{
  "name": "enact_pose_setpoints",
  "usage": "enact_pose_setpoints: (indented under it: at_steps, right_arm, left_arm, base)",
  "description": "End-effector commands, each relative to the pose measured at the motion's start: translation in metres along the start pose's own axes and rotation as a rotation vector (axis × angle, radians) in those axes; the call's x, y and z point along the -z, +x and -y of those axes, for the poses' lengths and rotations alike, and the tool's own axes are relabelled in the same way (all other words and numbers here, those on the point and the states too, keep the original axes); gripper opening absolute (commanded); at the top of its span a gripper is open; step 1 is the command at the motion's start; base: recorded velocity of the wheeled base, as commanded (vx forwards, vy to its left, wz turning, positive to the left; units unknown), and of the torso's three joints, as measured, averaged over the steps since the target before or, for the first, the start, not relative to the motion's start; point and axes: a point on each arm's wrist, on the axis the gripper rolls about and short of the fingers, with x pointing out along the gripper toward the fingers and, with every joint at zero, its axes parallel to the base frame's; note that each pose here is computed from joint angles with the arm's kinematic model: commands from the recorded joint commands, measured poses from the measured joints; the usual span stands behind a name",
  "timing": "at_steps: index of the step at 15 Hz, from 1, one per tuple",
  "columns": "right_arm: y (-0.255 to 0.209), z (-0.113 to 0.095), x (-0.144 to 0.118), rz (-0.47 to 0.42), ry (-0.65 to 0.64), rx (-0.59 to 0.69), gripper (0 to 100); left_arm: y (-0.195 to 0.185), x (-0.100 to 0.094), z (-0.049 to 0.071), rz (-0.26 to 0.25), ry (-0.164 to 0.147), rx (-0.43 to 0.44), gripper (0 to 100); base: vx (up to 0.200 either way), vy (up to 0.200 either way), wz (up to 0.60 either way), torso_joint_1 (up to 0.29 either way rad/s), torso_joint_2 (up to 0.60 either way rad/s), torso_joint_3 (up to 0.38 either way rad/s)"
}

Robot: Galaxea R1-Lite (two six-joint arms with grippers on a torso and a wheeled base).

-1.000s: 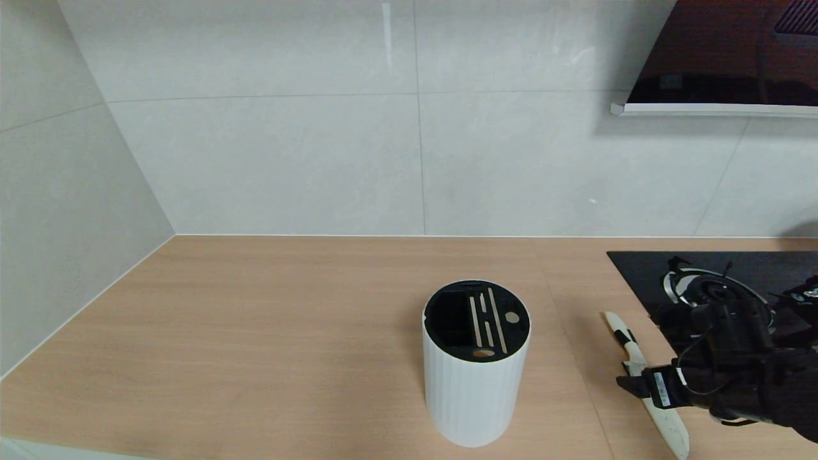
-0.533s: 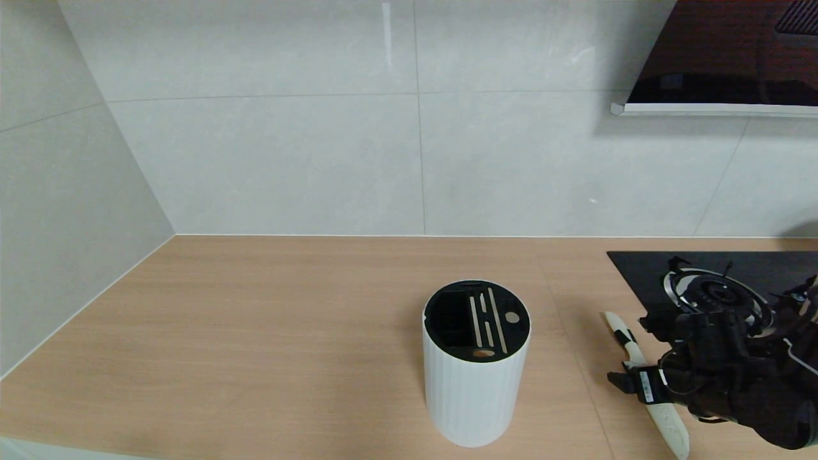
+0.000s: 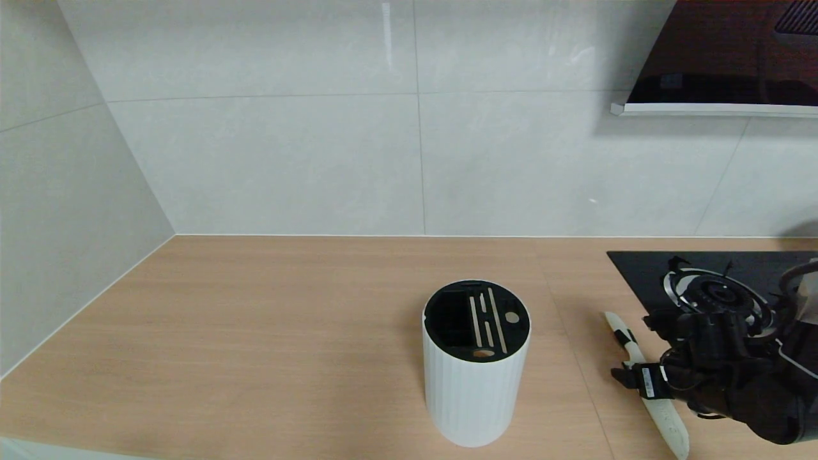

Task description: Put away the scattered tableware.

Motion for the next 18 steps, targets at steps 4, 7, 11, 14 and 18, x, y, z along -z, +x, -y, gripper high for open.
enact_pose_setpoints:
  at_steps: [4, 7, 11, 14, 18]
  right_arm:
    - [0.007, 0.001, 0.000, 0.001, 0.016, 0.006, 100]
    - [0.013, 0.003, 0.000, -0.003, 0.036, 0.014, 100]
    - [0.014, 0.004, 0.002, -0.012, 0.038, 0.016, 0]
    - [0.016, 0.004, 0.004, -0.020, 0.037, 0.016, 0]
    - [0.016, 0.005, 0.002, 0.000, 0.040, 0.017, 0]
  left_arm:
    - [0.000, 0.000, 0.000, -0.001, 0.000, -0.001, 100]
    - [0.000, 0.000, 0.000, -0.001, 0.000, -0.001, 100]
    - [0.000, 0.000, 0.000, 0.001, 0.000, -0.001, 100]
    - [0.000, 0.000, 0.000, -0.001, 0.000, 0.001, 100]
    - [0.000, 0.000, 0.000, -0.001, 0.000, -0.001, 100]
  base:
    - [0.000, 0.000, 0.00, 0.000, 0.00, 0.000]
    - [0.000, 0.000, 0.00, 0.000, 0.00, 0.000]
    - [0.000, 0.000, 0.00, 0.000, 0.00, 0.000]
    - [0.000, 0.000, 0.00, 0.000, 0.00, 0.000]
    - [0.000, 0.000, 0.00, 0.000, 0.00, 0.000]
